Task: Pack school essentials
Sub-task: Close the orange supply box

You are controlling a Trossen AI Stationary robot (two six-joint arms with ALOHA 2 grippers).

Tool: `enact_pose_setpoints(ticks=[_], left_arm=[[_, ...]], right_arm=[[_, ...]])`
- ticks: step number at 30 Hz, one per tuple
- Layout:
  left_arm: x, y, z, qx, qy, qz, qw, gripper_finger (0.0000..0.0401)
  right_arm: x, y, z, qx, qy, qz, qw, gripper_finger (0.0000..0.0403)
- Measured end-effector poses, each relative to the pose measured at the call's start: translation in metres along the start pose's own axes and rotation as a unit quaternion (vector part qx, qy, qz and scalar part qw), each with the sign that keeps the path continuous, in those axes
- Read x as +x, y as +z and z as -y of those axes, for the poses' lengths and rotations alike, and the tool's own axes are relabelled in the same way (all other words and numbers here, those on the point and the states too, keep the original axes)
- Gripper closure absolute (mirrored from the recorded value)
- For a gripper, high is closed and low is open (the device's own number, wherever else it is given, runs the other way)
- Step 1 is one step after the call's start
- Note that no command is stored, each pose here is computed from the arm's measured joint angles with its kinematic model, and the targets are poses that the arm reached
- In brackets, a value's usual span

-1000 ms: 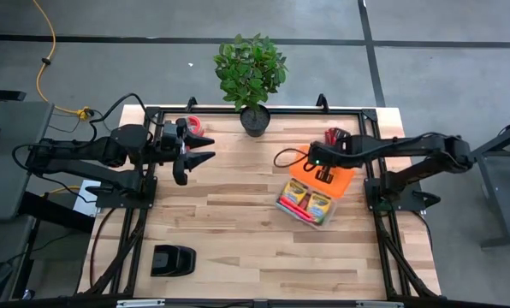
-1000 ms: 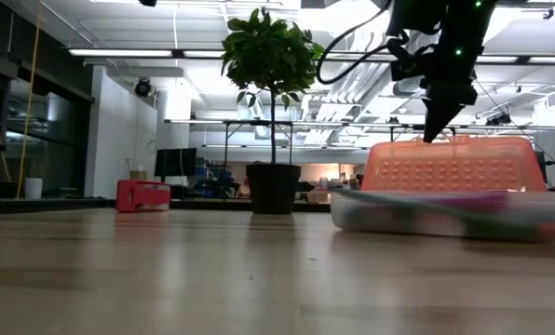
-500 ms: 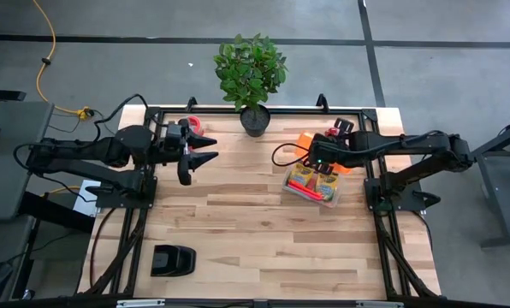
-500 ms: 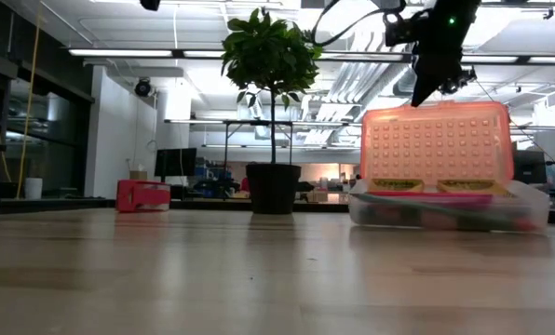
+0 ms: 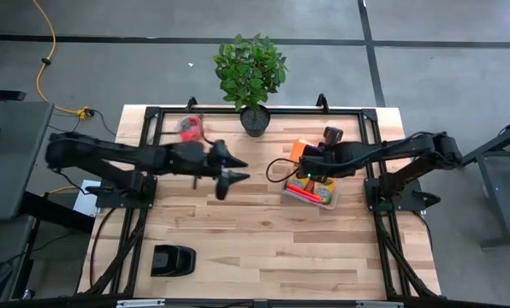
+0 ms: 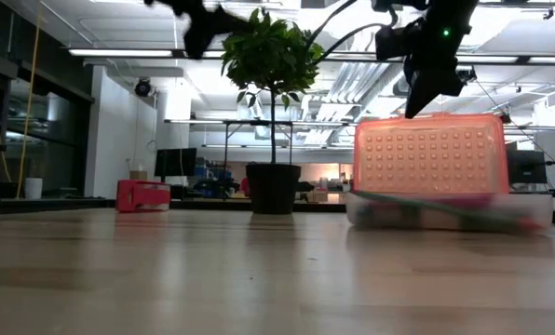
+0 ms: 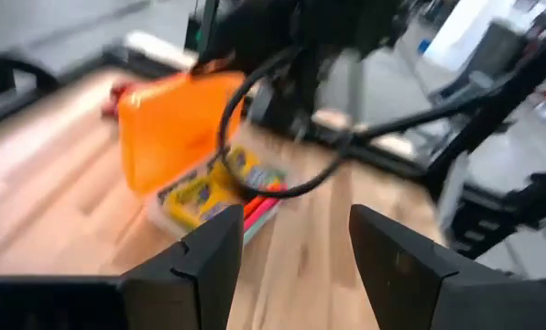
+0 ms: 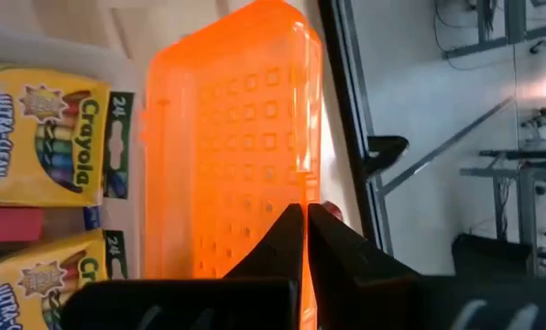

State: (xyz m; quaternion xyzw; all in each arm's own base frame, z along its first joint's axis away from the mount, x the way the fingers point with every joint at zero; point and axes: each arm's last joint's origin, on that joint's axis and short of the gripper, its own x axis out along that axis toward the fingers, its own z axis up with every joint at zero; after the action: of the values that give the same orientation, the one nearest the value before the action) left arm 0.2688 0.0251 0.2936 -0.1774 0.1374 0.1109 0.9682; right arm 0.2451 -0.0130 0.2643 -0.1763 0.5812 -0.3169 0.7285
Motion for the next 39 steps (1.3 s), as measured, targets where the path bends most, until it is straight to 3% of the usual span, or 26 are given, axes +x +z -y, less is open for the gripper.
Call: enact_pose_setpoints(ticks=[7,11,14,20,25,30,35,39], left_arm=[[0.068,-0.055,-0.014,0.018,0.040,-0.107,0.993,0.0213],[0.106,-0.091,-0.023,0.015,0.048,-0.128,0.991,0.0223],[0.131,-0.112,-0.028,-0.007,0.052,-0.131,0.990,0.0245],[0.171,-0.139,-0.023,-0.031,0.004,-0.145,0.989,0.0321],[0.187,-0.150,-0.011,-0.039,-0.020,-0.161,0.986,0.0392],[0.186,-0.151,-0.009,-0.068,0.043,-0.133,0.988,0.0396],[0.188,-0.145,-0.011,-0.109,0.047,-0.102,0.988,0.0399],[0.188,-0.145,-0.011,-0.109,0.052,-0.100,0.988,0.0400]], right_arm=[[-0.006,0.000,-0.006,0.034,0.006,0.012,0.999,0.0403],[-0.007,0.000,-0.008,0.050,0.009,0.015,0.999,0.0403],[-0.007,0.000,-0.008,0.059,0.010,0.016,0.998,0.0403],[-0.007,0.000,-0.008,0.068,0.012,0.018,0.997,0.0403],[-0.007,0.000,-0.008,0.065,0.013,0.017,0.998,0.0403],[-0.007,0.001,-0.008,0.070,0.014,0.020,0.997,0.0403],[-0.007,0.004,-0.010,0.081,0.027,0.031,0.996,0.0403],[-0.007,0.005,-0.010,0.084,0.034,0.034,0.995,0.0403]])
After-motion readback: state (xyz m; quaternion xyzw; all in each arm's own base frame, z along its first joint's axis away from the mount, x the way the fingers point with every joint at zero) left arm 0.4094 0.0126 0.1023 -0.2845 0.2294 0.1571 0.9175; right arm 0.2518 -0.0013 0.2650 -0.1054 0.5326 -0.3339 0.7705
